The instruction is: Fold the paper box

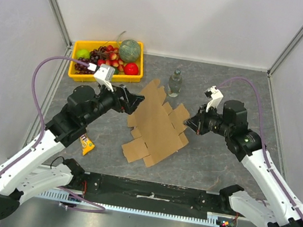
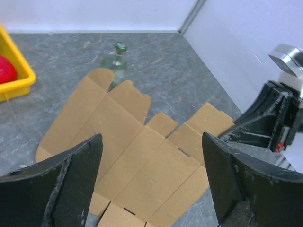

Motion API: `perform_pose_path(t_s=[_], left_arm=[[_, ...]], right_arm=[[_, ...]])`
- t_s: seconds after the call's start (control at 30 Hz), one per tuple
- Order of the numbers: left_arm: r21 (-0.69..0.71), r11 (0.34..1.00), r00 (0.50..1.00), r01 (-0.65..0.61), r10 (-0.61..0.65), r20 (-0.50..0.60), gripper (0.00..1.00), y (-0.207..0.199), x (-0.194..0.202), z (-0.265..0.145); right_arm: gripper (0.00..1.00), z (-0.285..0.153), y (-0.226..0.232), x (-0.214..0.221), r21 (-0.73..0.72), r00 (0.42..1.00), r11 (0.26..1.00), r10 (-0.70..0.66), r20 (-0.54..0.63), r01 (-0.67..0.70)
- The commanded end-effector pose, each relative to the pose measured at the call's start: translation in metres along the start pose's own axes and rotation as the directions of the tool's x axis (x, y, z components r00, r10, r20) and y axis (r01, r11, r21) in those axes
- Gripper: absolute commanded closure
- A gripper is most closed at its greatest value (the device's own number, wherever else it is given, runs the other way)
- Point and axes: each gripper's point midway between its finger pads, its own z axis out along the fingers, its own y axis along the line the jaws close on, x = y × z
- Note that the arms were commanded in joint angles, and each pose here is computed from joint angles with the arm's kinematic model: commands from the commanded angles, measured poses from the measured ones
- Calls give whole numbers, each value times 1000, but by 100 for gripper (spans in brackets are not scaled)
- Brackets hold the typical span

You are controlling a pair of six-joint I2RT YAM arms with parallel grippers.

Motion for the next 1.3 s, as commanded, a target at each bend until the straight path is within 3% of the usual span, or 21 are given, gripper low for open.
perform_pose_path(t_s=[0.0,0.17,0.5,0.8,1.1,1.27], left_arm=[[232,963,990,-137,138,13,13,-45,-21,-1],[469,859,975,-204,223,14,27,-89,-24,-4],[653,682,928,-329,362,89,33,-127,-39,-14],[697,646,909,-312,416,21,32,-128,-27,-4],[775,562,893,-290,449,8,32,-135,-13,-8],[786,556,894,-270,448,-9,32,-135,-8,-4]], right_arm=[[100,-9,23,-25,-46,996,995,-91,24,92],[100,-15,49,-42,-142,985,975,-167,35,170],[100,-25,88,-65,-330,957,900,-284,51,285],[100,-37,102,-66,-391,936,853,-344,76,346],[100,-50,116,-67,-444,912,800,-389,128,403],[100,-56,120,-67,-457,902,781,-405,150,427]])
